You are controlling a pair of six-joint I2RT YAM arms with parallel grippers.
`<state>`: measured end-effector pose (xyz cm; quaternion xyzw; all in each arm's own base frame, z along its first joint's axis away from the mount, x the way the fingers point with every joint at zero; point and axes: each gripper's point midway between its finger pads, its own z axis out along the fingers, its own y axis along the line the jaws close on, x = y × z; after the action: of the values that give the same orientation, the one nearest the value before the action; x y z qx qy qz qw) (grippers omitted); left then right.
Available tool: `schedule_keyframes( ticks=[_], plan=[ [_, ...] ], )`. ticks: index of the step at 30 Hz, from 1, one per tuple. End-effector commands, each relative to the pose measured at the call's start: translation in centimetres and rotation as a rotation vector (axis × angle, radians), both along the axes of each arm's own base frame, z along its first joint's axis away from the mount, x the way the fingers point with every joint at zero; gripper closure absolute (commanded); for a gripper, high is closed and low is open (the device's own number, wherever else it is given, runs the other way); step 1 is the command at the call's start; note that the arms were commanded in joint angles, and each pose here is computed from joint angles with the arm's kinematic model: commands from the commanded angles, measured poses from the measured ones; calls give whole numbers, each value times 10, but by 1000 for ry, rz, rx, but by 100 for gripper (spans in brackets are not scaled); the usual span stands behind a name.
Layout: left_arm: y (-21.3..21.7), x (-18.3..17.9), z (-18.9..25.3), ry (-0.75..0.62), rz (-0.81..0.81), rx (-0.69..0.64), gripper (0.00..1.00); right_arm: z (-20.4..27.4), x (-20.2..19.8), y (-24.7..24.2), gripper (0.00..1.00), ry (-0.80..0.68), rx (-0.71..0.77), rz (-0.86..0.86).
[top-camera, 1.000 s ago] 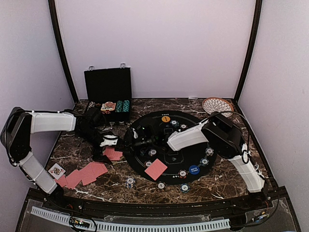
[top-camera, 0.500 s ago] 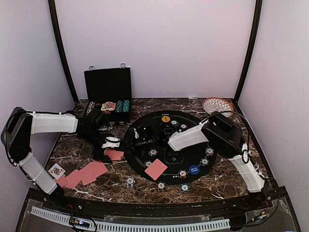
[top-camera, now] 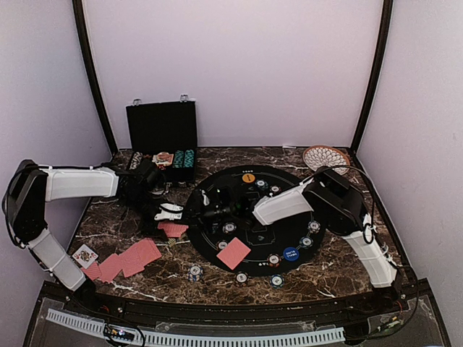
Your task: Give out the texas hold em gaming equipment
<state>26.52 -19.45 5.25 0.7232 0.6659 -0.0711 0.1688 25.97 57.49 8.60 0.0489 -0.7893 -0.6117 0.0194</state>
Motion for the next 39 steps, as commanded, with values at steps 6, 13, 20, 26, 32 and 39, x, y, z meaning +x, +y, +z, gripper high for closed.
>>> schedule_keyframes(
  ticks=[6,13,20,26,32,39],
  plan=[
    [-24,11,33,-53,-12,-56,43,41,2,2,88,-57,98,-1],
    [-28,14,40,-55,6,-57,47,40,2,1,92,-48,110,-13],
    [-28,10,46,-50,0,-49,22,39,6,-8,100,-38,119,-49],
    [-32,2,48,-10,-15,-57,1,48,5,-7,100,-30,164,-42],
    [-36,-3,39,0,-49,-21,1,56,3,-8,100,-31,189,-39],
    [-32,5,29,-26,-34,31,1,56,1,-10,100,-27,201,-33]
  ],
)
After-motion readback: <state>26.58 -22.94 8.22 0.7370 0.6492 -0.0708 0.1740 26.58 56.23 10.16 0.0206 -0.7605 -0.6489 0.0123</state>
